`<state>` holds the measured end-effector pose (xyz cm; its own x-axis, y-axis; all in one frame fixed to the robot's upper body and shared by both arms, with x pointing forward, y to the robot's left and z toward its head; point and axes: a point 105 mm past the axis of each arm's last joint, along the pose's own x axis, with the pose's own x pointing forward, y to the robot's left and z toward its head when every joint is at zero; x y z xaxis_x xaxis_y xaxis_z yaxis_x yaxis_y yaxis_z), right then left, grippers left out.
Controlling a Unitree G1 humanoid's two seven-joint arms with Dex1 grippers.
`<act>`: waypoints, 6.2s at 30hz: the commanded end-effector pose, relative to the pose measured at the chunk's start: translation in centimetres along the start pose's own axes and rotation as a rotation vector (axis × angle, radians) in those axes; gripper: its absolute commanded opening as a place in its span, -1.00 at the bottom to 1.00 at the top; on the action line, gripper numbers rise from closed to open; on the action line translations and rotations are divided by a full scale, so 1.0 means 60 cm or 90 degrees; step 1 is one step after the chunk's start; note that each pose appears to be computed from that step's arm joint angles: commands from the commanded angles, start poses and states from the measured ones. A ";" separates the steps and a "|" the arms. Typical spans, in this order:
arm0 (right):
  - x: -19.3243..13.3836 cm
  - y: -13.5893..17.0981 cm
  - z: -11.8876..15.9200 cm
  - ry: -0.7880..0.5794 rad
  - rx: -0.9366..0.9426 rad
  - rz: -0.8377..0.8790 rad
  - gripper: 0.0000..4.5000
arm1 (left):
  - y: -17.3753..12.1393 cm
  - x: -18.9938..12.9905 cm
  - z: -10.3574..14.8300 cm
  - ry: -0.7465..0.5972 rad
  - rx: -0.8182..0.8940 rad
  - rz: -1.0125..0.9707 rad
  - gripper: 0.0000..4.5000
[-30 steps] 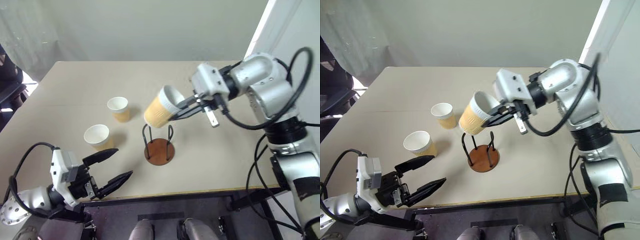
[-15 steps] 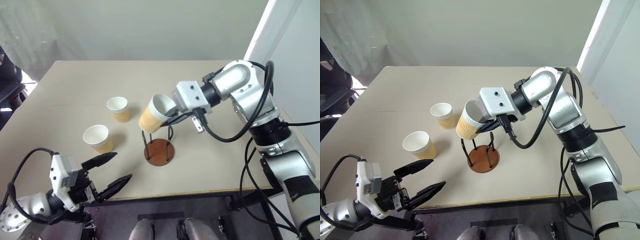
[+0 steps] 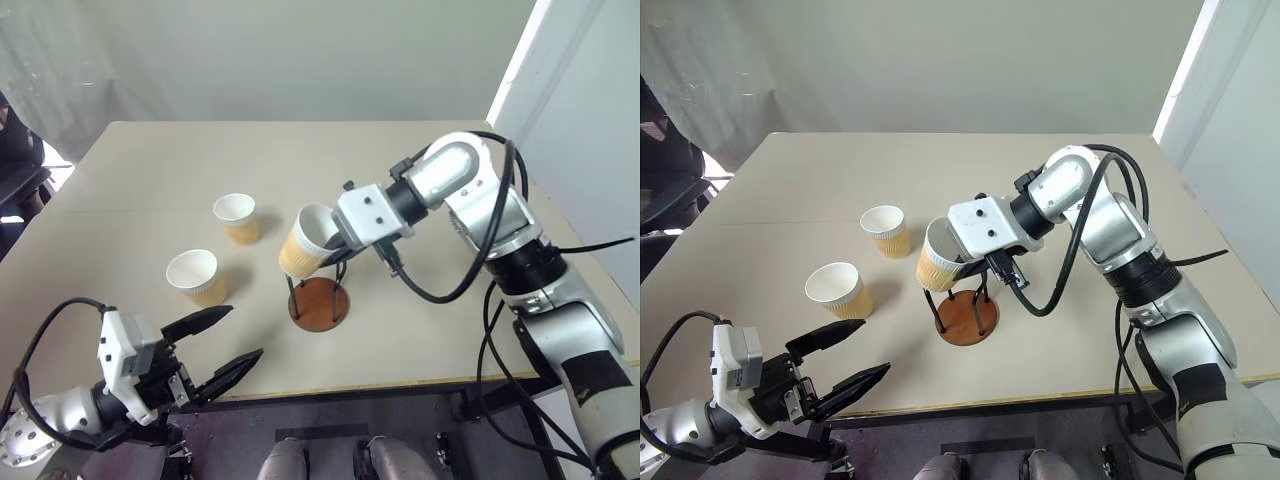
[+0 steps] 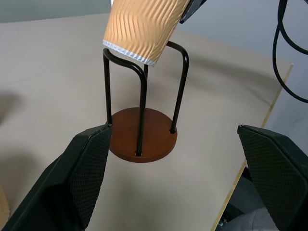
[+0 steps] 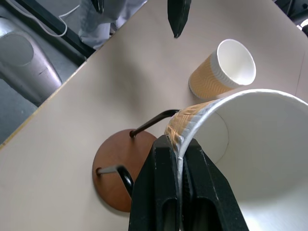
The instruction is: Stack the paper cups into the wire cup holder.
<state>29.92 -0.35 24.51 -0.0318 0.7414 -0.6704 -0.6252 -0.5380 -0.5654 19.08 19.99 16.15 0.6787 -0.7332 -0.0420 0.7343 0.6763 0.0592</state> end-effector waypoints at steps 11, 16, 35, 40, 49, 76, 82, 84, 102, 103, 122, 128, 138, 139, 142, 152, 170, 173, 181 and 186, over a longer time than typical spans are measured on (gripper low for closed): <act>-0.019 0.003 0.007 0.017 -0.040 0.019 -0.98 | 0.004 -0.004 0.015 -0.011 0.035 0.006 1.00; -0.021 0.005 0.006 0.024 -0.043 0.023 -0.98 | 0.005 -0.004 0.015 -0.011 0.036 0.005 1.00; -0.007 0.008 0.000 0.039 -0.063 0.051 -0.98 | 0.007 -0.011 0.077 -0.116 0.045 0.027 1.00; -0.002 0.009 0.003 0.036 -0.071 0.059 -0.98 | 0.007 -0.012 0.073 -0.110 0.045 0.032 1.00; 0.000 0.008 0.005 0.035 -0.084 0.060 -0.98 | 0.006 -0.017 0.072 -0.104 0.047 0.037 1.00; -0.053 -0.022 0.026 -0.014 -0.069 -0.002 0.17 | 0.036 -0.048 0.097 -0.065 0.087 0.069 1.00; -0.121 -0.037 0.028 -0.156 0.073 -0.091 0.17 | 0.096 -0.070 0.126 0.071 0.127 0.117 1.00; -0.131 -0.040 0.004 -0.156 0.128 -0.132 0.17 | 0.114 -0.061 0.123 0.121 0.139 0.125 1.00; -0.170 0.005 -0.048 -0.221 0.301 -0.209 0.17 | 0.170 -0.034 0.110 0.303 0.159 0.038 1.00; -0.170 0.010 -0.048 -0.227 0.307 -0.208 0.17 | 0.174 -0.031 0.108 0.309 0.158 0.029 1.00; -0.166 0.035 -0.032 -0.231 0.323 -0.220 0.17 | 0.202 0.008 0.056 0.372 0.166 -0.082 1.00; -0.167 0.049 -0.031 -0.239 0.328 -0.222 0.17 | 0.201 0.025 0.048 0.362 0.166 -0.104 1.00; -0.164 0.055 -0.022 -0.236 0.333 -0.234 0.17 | 0.205 0.038 0.018 0.415 0.201 -0.135 1.00; -0.164 0.056 -0.021 -0.236 0.333 -0.235 0.17 | 0.206 0.037 0.015 0.422 0.204 -0.137 1.00; -0.162 0.056 -0.019 -0.235 0.334 -0.238 0.17 | 0.215 0.034 0.002 0.447 0.227 -0.132 1.00; -0.159 0.064 -0.024 -0.221 0.347 -0.245 0.19 | 0.221 0.040 -0.009 0.442 0.227 -0.140 0.26; -0.200 0.087 -0.043 -0.209 0.371 -0.325 0.19 | 0.180 0.065 0.095 0.370 0.258 -0.292 -0.99; -0.203 0.088 -0.039 -0.207 0.368 -0.334 0.19 | 0.155 0.088 0.137 0.333 0.277 -0.337 -0.99; -0.201 0.093 -0.030 -0.200 0.363 -0.361 0.19 | 0.107 0.154 0.229 0.252 0.337 -0.455 -0.99; -0.197 0.097 -0.026 -0.195 0.363 -0.380 0.19 | 0.096 0.187 0.223 0.272 0.359 -0.511 -0.99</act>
<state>28.54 -12.66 27.02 0.2539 0.9521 -0.1706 -0.9189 0.1823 -0.3500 31.20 15.10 29.06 0.0850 -0.7899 -0.6073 0.9394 -0.1396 0.3131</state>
